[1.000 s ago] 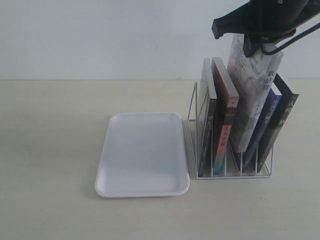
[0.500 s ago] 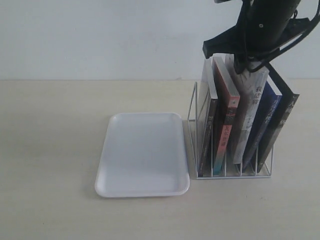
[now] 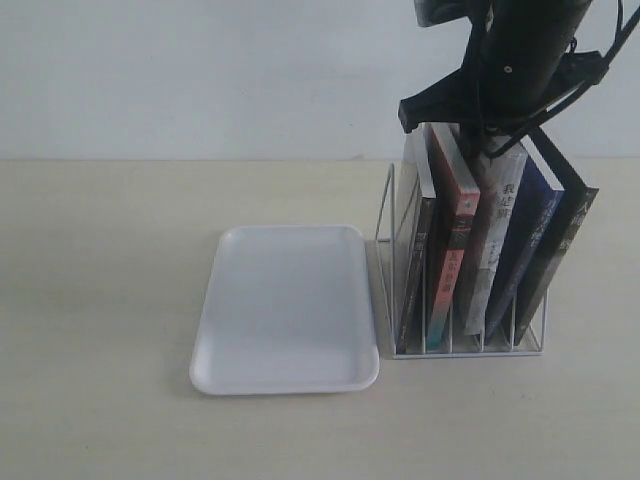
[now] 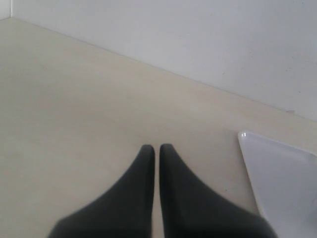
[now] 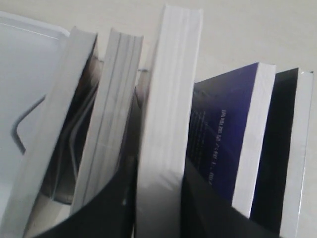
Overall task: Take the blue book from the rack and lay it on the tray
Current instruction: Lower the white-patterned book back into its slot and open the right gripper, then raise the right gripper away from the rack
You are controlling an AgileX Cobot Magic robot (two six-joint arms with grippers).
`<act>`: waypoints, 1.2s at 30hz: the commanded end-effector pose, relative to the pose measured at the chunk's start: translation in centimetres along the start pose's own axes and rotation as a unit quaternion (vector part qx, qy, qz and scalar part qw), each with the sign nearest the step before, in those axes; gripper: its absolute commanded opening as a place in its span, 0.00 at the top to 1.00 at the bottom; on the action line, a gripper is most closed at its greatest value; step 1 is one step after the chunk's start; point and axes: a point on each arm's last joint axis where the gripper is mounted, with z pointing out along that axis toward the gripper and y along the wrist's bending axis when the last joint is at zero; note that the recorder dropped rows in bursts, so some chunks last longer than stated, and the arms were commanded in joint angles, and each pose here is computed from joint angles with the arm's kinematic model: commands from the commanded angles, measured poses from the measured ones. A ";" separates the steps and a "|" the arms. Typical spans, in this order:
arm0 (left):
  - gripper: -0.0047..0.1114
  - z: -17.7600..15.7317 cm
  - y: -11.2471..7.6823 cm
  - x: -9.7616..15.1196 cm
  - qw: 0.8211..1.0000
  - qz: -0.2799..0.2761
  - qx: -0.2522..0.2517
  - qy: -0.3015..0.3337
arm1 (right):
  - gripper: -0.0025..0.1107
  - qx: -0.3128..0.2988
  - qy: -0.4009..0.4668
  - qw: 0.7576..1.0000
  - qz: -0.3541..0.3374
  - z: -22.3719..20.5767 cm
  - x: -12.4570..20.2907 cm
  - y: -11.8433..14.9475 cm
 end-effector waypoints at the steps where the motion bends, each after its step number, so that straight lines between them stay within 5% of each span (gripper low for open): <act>1: 0.92 0.0 0.0 0.0 1.000 0.002 0.002 -0.006 | 0.98 0.001 -0.032 0.999 -0.012 -0.8 -0.6 -0.2; 4: 0.92 0.0 0.0 0.0 1.000 0.002 0.002 -0.006 | 0.95 -0.001 -0.036 0.999 -0.012 -0.8 -0.6 -0.2; 11: 0.92 0.0 0.0 0.0 1.000 0.002 0.002 -0.006 | 0.58 -0.003 -0.044 0.999 -0.012 -0.8 -0.8 -0.2; 19: 0.92 0.0 0.0 0.0 1.000 0.002 0.002 -0.006 | 0.59 0.004 -0.043 0.999 0.007 -4.3 -1.1 -1.1; 25: 0.92 0.0 0.0 0.0 1.000 0.002 0.002 -0.006 | 0.59 -0.080 -0.056 0.993 0.063 -9.2 -0.6 -0.8; 36: 0.92 0.0 0.0 0.0 1.000 0.002 0.002 -0.006 | 0.59 -0.141 -0.005 0.989 0.043 -7.3 -0.5 2.0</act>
